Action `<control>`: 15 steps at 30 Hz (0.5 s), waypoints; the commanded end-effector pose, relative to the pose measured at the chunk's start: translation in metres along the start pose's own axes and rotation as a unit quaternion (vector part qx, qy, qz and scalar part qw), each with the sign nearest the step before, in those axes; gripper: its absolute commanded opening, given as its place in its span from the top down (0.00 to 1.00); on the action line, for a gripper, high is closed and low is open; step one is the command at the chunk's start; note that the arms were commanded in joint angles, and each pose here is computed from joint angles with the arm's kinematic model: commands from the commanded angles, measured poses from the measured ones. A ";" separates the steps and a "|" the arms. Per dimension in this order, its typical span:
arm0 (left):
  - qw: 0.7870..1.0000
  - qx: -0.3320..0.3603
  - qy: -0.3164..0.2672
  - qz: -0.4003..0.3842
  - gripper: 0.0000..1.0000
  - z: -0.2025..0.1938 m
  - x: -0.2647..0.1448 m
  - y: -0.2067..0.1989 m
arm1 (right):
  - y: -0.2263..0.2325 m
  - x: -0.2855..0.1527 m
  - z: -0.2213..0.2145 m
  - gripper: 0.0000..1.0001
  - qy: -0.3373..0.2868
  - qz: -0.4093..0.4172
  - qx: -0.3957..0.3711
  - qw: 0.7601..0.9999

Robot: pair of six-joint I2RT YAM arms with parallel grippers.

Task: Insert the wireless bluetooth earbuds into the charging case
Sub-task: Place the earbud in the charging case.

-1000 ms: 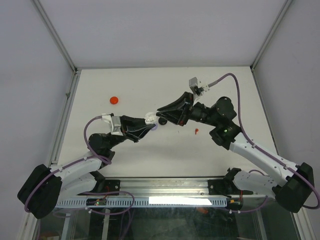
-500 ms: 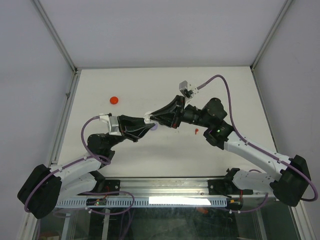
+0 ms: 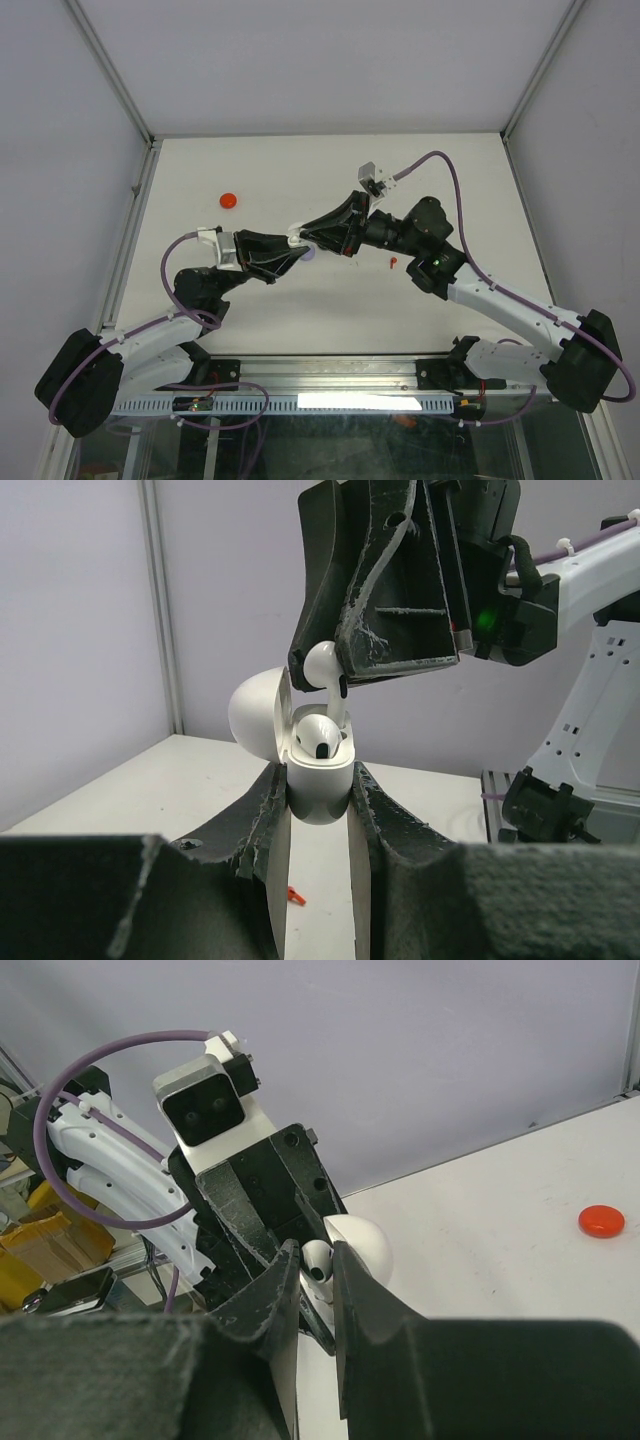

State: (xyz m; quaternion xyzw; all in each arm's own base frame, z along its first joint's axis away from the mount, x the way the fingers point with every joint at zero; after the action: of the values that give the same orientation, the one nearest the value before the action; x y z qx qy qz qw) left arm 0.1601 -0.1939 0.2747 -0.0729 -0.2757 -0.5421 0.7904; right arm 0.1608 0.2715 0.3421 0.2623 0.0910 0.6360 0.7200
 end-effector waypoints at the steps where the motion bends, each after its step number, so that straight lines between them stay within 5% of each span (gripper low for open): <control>1: 0.998 0.020 -0.050 0.011 1.00 0.025 0.009 0.006 | 0.011 0.000 0.010 0.87 -0.018 0.021 -0.017 0.999; 15: 0.998 0.011 -0.062 0.010 1.00 0.027 0.009 0.004 | 0.000 -0.003 0.006 0.68 -0.021 -0.027 -0.012 0.999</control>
State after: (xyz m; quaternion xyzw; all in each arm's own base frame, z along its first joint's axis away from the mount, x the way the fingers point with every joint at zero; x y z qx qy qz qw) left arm 0.1598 -0.1930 0.2782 -0.0917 -0.2749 -0.5368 0.7924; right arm 0.1631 0.2715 0.3402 0.2649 0.0937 0.6232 0.7299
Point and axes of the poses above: each gripper's point midway between its finger pads, its own x axis out along the fingers, its own y axis along the line the jaws close on, z = x × y, the point moved 8 cm from there along -x, back along the fingers, and after that the axes turned 12 degrees about x, right-handed, at the moved point
